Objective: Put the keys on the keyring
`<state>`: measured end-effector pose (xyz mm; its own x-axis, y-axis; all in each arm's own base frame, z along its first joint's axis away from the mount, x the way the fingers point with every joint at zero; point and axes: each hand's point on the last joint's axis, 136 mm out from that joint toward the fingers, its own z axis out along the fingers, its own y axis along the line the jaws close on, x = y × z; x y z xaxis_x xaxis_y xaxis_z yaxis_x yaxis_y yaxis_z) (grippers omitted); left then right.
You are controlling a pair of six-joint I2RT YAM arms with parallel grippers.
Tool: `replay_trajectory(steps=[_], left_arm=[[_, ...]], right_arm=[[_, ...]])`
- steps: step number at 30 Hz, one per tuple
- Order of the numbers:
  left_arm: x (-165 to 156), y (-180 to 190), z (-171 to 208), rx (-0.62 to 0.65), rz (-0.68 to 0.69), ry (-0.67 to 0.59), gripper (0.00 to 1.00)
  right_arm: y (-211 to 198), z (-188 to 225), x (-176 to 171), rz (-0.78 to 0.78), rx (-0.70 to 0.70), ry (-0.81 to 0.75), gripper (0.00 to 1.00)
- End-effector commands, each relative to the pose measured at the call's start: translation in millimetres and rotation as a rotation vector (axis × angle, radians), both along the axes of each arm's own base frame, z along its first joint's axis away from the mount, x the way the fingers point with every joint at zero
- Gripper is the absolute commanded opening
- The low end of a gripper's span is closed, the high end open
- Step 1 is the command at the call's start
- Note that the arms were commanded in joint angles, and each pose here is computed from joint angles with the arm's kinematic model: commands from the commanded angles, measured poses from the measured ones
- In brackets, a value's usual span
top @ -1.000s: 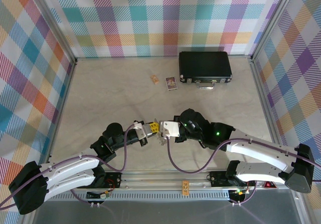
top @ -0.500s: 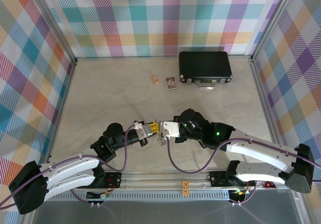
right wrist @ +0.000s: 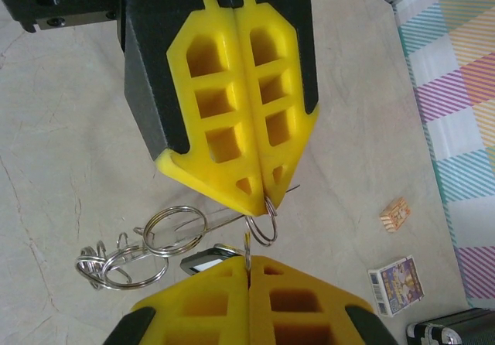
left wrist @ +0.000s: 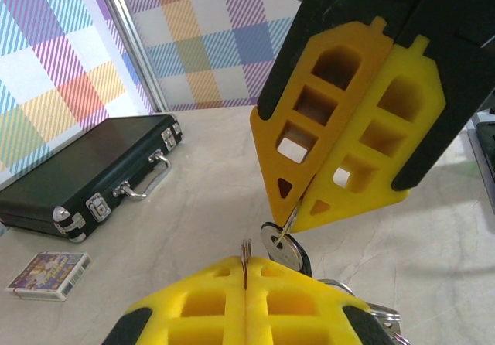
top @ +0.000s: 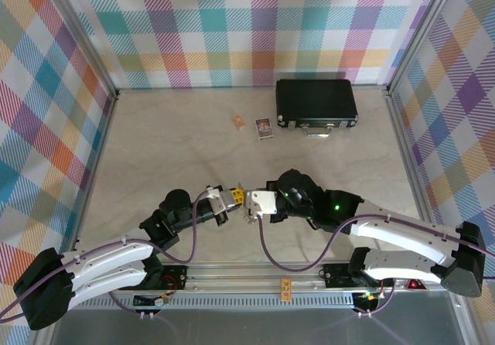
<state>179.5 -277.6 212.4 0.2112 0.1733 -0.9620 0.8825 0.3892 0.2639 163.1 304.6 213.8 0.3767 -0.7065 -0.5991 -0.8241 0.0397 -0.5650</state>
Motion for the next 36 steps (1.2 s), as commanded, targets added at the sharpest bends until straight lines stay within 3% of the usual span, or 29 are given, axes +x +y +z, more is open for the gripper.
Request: replay_trajectory(steps=[1, 10, 36], left_arm=[[-3.7, -1.5, 22.6, -0.067, -0.01, -0.043, 0.0], [-5.0, -2.1, 22.9, -0.069, -0.018, -0.05, 0.0], [-6.4, -2.6, 23.9, -0.07, -0.026, -0.043, 0.0]], right_arm=[[-1.4, -7.2, 0.6, -0.008, -0.024, 0.0, 0.0], [-3.9, 11.5, 8.8, -0.045, 0.098, -0.017, 0.0], [1.8, 13.5, 13.6, -0.056, 0.094, 0.007, 0.0]])
